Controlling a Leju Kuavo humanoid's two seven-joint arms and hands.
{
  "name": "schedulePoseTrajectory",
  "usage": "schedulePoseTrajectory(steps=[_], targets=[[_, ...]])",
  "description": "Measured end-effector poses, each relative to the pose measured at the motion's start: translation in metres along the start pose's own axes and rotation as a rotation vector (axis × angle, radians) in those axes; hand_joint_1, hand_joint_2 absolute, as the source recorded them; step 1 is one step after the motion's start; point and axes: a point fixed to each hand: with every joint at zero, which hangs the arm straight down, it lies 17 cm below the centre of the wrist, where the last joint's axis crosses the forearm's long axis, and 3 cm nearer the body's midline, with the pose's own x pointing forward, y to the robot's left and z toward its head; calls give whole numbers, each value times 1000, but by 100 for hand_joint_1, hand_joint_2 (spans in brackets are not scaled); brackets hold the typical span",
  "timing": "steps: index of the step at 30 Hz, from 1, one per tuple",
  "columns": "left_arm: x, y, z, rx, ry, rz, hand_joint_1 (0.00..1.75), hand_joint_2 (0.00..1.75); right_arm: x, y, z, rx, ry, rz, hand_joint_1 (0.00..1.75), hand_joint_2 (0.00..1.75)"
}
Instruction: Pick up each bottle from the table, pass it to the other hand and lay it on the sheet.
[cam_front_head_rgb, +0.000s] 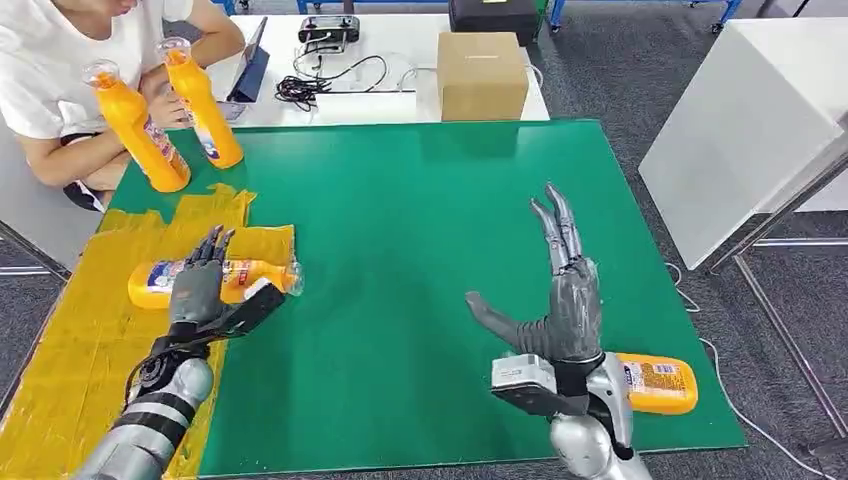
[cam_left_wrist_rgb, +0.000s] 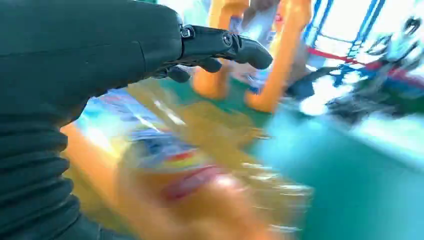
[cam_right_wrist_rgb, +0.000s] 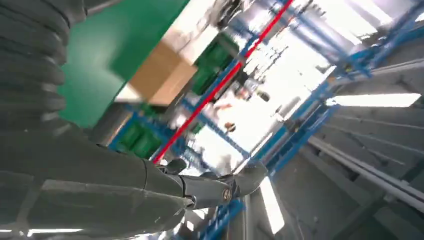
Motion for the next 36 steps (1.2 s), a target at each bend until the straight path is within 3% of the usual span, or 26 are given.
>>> schedulePoseTrajectory(steps=[1, 2, 12, 18, 22, 28, 36], targets=[[8, 8, 3, 34, -4, 135, 0, 0, -7, 6, 5, 41, 13, 48, 0, 175], [13, 15, 6, 64, -4, 215, 0, 175, -11, 9, 10, 62, 21, 70, 0, 175], [45, 72, 39, 189, -104, 718, 0, 175, -74, 26, 61, 345, 96, 319, 0, 175], [59, 93, 49, 223, -149, 761, 0, 175, -114, 21, 89, 474, 166, 407, 0, 175], [65, 94, 55, 224, -158, 778, 0, 175, -163, 6, 114, 559, 267, 581, 0, 175], [71, 92, 57, 217, -160, 791, 0, 175, -202, -2, 141, 636, 366, 607, 0, 175], [75, 89, 57, 213, -162, 801, 0, 175, -220, -10, 149, 652, 402, 627, 0, 175]])
